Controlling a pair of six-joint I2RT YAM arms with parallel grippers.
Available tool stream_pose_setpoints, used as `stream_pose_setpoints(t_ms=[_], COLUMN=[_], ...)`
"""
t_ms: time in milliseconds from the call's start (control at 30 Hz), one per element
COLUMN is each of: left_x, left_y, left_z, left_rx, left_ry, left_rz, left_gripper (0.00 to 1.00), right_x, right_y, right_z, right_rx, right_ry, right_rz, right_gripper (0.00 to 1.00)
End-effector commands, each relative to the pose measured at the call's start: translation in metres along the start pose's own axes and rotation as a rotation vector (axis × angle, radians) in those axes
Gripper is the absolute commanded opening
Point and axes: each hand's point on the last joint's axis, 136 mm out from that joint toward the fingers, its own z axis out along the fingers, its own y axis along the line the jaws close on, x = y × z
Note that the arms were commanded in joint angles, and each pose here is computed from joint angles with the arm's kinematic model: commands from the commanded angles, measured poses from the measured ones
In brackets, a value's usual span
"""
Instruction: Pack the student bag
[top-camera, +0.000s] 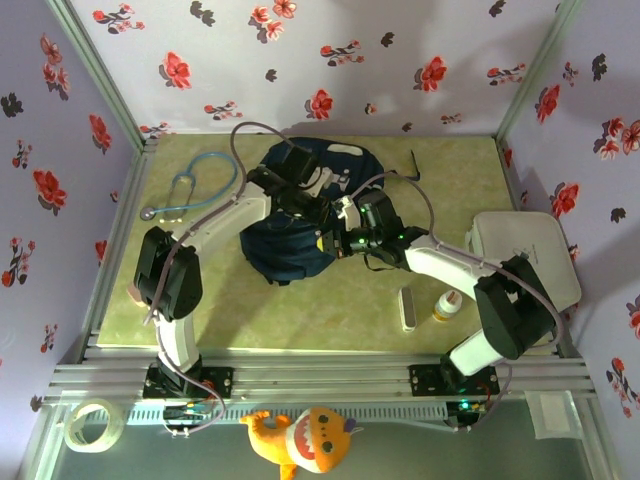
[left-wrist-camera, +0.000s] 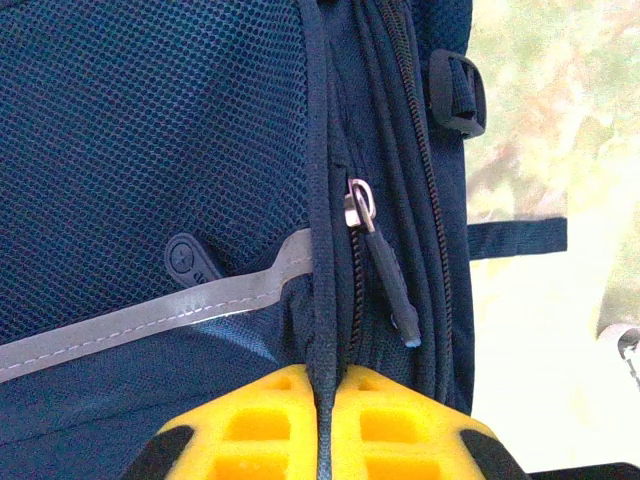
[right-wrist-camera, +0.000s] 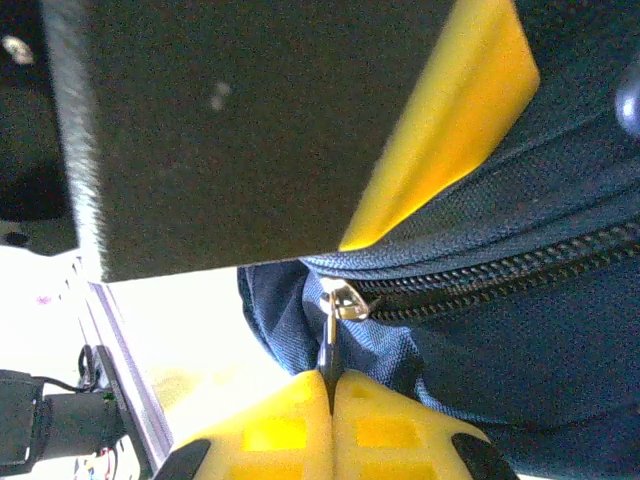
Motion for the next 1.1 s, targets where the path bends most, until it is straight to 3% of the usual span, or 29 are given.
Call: stream_pose_setpoints(t_ms=[0, 167, 300, 467, 700, 1067], left_x=[-0.057, -0.054, -0.052, -0.058, -0.063, -0.054], left_y=[-0.021, -0.012, -0.012, -0.019, -0.032, -0.042], left_z=[-0.019, -0.024, -0.03, -0.041, -0.053, -0.047], left_rx=[0.113, 0.103, 0.106, 0.135, 0.182, 0.21], left_ry=[-0.195, -0.202, -0.211, -0.245, -0.285, -0.268], left_rz=[-0.021, -0.026, -0.022, -0.019, 0.013, 0.046], left_gripper=[0.0, 0.0, 0.0, 0.0, 0.0, 0.0], right_x=[-0.008, -0.042, -0.061, -0.078, -0.085, -0.115], right_y=[0.012, -0.007, -0.028, -0.046, -0.062, -0.056], right_z=[-0.005, -0.044, -0.072, -0.088, -0.081, -0.054], right_rx=[-0.019, -0.005, 0.026, 0.065, 0.073, -0.024], right_ry=[-0.057, -0.272, -0.383, -0.429, -0.422, -0.363], right_rz=[-0.02, 0.127, 0.291, 0.532, 0.777, 0.823], right_gripper=[0.04, 0.35, 0.53, 0.6, 0.65, 0.63])
